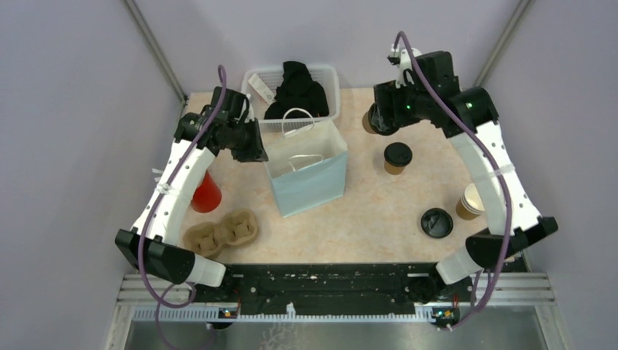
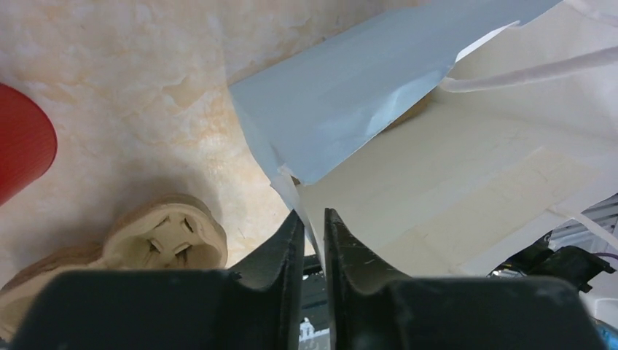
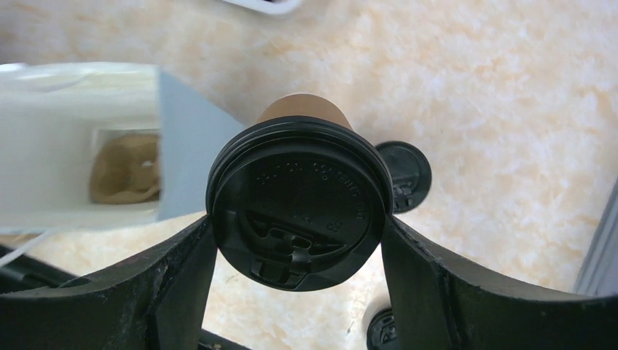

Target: Pack the takeout coffee

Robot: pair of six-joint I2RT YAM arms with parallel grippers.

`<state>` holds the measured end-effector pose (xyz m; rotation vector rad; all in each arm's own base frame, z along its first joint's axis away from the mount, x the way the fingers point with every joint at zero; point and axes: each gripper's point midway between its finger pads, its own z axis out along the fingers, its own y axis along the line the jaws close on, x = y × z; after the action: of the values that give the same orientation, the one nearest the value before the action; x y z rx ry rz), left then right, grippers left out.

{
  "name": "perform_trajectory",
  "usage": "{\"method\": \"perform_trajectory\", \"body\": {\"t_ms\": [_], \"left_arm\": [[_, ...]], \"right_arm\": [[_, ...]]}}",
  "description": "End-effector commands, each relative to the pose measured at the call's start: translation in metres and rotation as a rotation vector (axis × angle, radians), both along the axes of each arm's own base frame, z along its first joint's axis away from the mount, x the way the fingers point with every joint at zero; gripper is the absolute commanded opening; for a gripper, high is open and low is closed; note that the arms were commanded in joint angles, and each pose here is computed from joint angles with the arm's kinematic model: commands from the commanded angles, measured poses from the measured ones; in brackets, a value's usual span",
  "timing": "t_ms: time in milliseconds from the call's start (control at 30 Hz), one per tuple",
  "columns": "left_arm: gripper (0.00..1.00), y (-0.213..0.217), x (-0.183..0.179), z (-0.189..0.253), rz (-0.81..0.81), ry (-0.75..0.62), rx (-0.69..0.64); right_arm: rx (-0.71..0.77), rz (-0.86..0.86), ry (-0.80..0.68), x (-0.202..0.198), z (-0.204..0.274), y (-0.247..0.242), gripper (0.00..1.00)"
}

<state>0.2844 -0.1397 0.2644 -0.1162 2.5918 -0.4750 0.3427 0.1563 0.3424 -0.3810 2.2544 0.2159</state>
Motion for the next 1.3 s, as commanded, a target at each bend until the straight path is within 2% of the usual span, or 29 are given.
{"method": "perform_trajectory", "body": {"t_ms": [0,67,200,367,733,933,1267], "left_arm": [[0.19,-0.006,0.024,0.016,-0.07,-0.144,0.0],[0.13,-0.01,0.027,0.02,-0.105,-0.181,-0.01],[0.07,-0.021,0.031,0.034,-0.178,-0.317,-0.024],[0.05,-0.027,0.02,0.038,-0.213,-0.397,-0.052],[0.05,-0.025,-0.009,0.051,-0.264,-0.666,-0.116],[0.04,-0.024,-0.014,0.041,-0.258,-0.697,-0.135],[0.02,-0.017,-0.02,0.032,-0.221,-0.723,-0.138]], "right_arm": [[0.09,0.197,-0.15,-0.034,0.047,0.023,0.64],[0.119,0.277,-0.177,-0.049,0.055,0.037,0.63],[0.11,0.399,-0.23,-0.074,0.067,0.062,0.61],[0.085,0.502,-0.242,-0.1,0.068,0.085,0.59],[-0.117,0.632,-0.239,-0.133,0.034,0.107,0.57],[-0.212,0.729,-0.231,-0.161,0.002,0.116,0.57],[-0.405,0.781,-0.302,-0.179,-0.033,0.132,0.57]]}}
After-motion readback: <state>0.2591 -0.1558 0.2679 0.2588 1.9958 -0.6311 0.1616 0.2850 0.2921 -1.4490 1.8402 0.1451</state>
